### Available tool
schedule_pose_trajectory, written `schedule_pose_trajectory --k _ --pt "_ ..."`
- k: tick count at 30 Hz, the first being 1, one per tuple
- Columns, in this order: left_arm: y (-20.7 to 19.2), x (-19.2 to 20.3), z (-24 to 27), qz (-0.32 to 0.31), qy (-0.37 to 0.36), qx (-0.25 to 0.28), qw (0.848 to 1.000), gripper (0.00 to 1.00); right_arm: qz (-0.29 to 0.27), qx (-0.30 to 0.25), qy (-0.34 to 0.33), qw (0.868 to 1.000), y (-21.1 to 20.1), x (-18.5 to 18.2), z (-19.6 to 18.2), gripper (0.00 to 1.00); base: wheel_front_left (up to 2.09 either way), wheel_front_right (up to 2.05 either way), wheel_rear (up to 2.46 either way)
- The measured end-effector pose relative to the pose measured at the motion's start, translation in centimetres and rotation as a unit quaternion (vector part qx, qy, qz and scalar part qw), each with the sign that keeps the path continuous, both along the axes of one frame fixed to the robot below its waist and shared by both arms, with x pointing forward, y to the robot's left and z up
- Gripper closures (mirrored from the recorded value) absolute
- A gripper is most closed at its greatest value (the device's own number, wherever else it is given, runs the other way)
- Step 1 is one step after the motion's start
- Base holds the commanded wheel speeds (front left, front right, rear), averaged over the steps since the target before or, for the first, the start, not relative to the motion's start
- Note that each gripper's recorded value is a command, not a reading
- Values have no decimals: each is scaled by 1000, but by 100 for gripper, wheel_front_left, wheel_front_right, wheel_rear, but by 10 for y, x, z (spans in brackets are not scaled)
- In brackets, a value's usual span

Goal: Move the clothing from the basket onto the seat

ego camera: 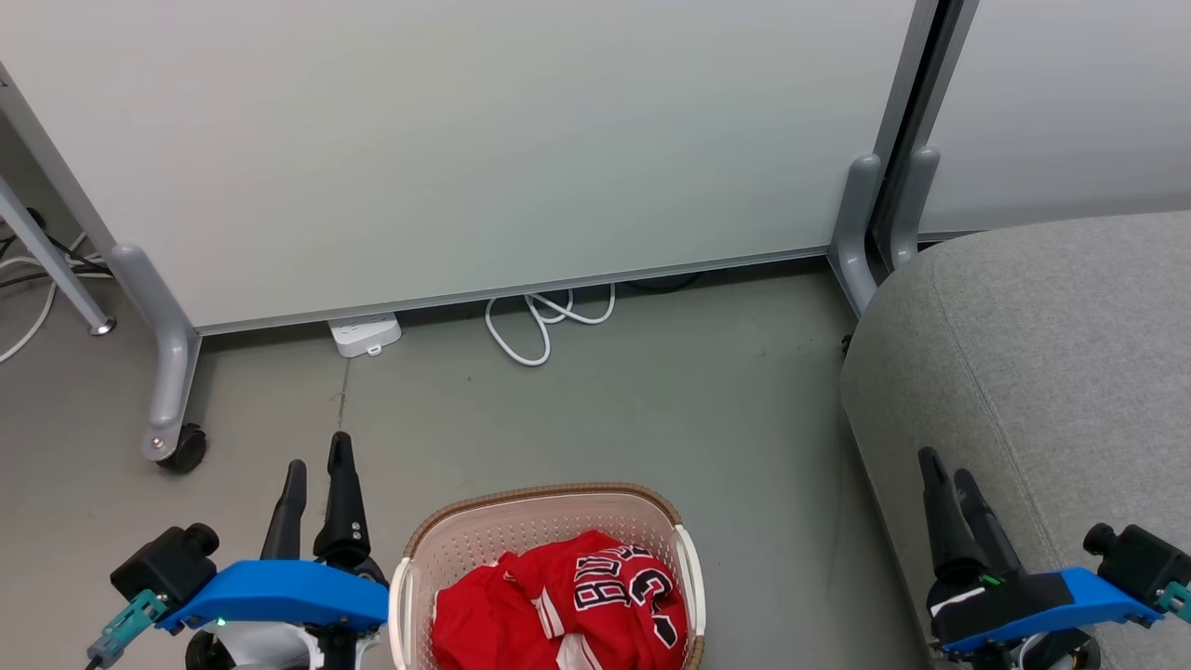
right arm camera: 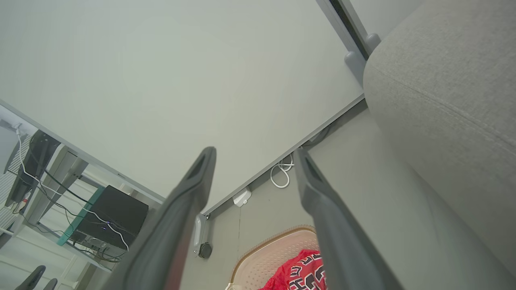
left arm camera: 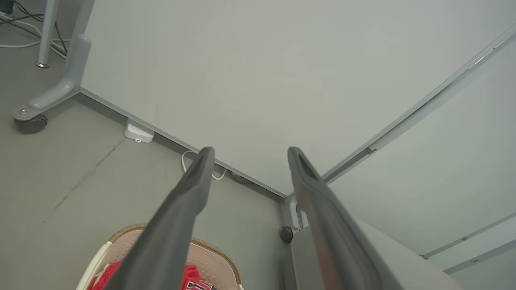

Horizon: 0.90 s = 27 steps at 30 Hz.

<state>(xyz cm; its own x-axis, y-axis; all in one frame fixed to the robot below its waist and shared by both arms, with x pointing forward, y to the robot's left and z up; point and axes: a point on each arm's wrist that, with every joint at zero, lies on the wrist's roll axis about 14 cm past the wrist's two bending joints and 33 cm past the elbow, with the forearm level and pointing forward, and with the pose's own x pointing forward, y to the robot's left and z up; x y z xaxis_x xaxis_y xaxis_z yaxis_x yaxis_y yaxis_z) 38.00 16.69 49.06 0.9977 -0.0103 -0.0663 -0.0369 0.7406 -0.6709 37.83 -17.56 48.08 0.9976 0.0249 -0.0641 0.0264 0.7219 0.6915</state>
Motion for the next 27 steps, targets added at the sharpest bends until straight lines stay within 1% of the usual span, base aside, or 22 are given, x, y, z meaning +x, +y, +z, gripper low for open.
schedule_pose_trajectory --k 13,27 --pt "-7 -1 1 -13 -11 82 996 0 18 -80 -5 997 8 -1 -3 0 0 0 0" --pt "-16 -2 5 -27 -30 159 987 0 36 -153 -17 987 15 0 -3 0 0 0 0"
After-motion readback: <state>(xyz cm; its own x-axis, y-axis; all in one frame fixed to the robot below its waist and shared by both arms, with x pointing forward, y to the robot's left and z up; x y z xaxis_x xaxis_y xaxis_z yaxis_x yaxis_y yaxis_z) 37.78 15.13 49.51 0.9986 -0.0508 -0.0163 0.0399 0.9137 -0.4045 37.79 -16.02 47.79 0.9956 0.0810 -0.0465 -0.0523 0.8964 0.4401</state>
